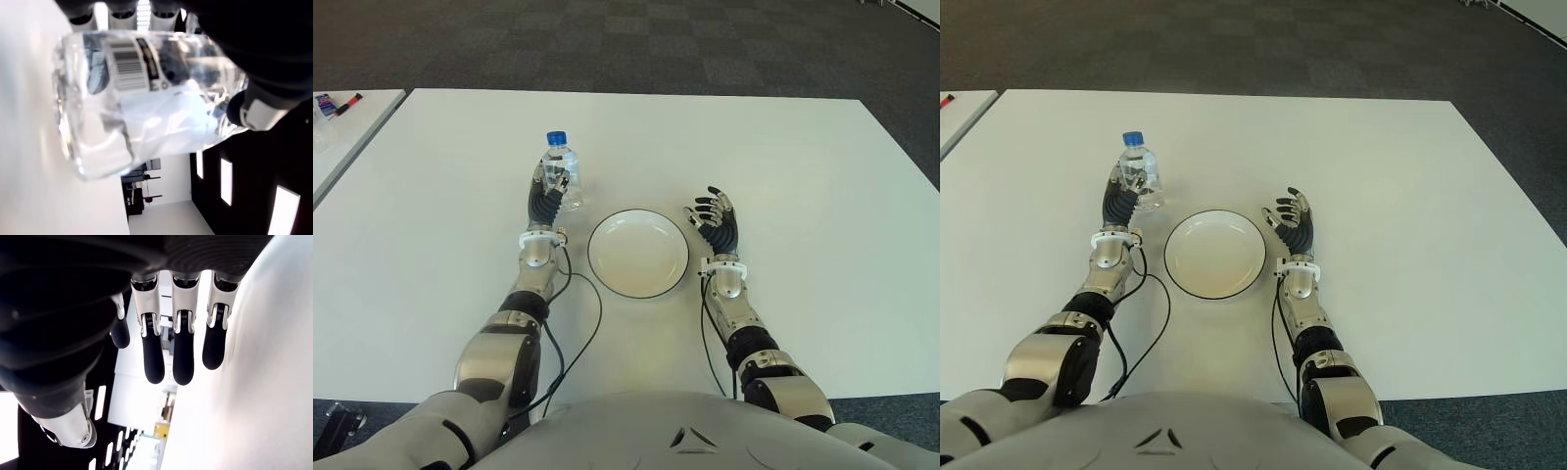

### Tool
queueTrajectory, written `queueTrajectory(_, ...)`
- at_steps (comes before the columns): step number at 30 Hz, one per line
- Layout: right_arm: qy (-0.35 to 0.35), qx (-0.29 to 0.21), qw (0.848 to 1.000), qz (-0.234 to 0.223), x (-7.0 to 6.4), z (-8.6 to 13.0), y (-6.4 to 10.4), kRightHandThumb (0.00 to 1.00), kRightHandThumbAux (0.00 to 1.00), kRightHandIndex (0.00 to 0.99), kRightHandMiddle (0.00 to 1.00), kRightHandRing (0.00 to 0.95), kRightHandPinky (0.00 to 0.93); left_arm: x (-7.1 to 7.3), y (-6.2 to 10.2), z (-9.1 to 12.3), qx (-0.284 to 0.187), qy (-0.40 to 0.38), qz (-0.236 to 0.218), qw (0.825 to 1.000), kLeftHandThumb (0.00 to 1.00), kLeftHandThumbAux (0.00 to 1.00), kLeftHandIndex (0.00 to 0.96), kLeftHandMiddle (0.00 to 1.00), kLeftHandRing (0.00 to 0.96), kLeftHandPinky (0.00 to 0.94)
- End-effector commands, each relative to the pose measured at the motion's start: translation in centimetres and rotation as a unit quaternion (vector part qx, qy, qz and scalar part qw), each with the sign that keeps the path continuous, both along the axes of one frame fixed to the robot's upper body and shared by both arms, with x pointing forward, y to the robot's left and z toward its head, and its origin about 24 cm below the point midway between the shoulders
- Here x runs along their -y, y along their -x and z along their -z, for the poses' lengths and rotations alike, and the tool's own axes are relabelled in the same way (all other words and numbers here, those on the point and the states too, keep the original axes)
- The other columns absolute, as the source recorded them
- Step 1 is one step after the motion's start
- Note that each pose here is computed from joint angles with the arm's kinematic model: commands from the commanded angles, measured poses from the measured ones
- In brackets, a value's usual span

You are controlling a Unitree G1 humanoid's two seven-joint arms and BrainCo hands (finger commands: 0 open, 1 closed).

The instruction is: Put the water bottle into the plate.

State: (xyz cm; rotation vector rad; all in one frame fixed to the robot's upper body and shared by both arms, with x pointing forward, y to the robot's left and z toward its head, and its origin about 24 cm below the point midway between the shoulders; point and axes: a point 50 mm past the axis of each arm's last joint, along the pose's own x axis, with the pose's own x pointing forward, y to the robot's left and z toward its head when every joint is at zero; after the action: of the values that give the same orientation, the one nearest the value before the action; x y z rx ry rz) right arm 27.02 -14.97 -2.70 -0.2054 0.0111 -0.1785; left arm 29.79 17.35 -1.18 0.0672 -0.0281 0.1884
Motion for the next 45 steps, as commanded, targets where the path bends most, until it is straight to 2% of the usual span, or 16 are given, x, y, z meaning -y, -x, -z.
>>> queueTrajectory(1, -0.004, -0.058, 0.998, 0.006, 0.1, 2.2, 1.6, 0.742, 0.729, 0.166, 0.363, 0.364, 0.349, 0.0, -0.1, -0.7, 0.027, 0.012, 0.006, 1.0, 1.0, 0.619, 0.385, 0.462, 0.495, 0.588)
queueTrajectory(19, -0.004, -0.057, 0.998, 0.007, 0.2, 2.2, 1.5, 0.749, 0.725, 0.167, 0.364, 0.365, 0.355, 0.2, 0.2, -1.2, 0.049, 0.038, 0.026, 0.998, 1.0, 0.619, 0.377, 0.463, 0.494, 0.63)
queueTrajectory(33, -0.004, -0.057, 0.998, 0.005, 0.1, 2.2, 1.5, 0.752, 0.722, 0.165, 0.365, 0.365, 0.354, 1.5, 1.3, -2.9, 0.089, 0.058, 0.053, 0.993, 1.0, 0.619, 0.393, 0.467, 0.494, 0.646)
queueTrajectory(45, -0.005, -0.057, 0.998, 0.007, 0.0, 2.2, 1.5, 0.751, 0.714, 0.168, 0.367, 0.365, 0.353, 2.4, 2.7, -4.2, 0.099, 0.068, 0.066, 0.991, 1.0, 0.618, 0.414, 0.473, 0.49, 0.633)
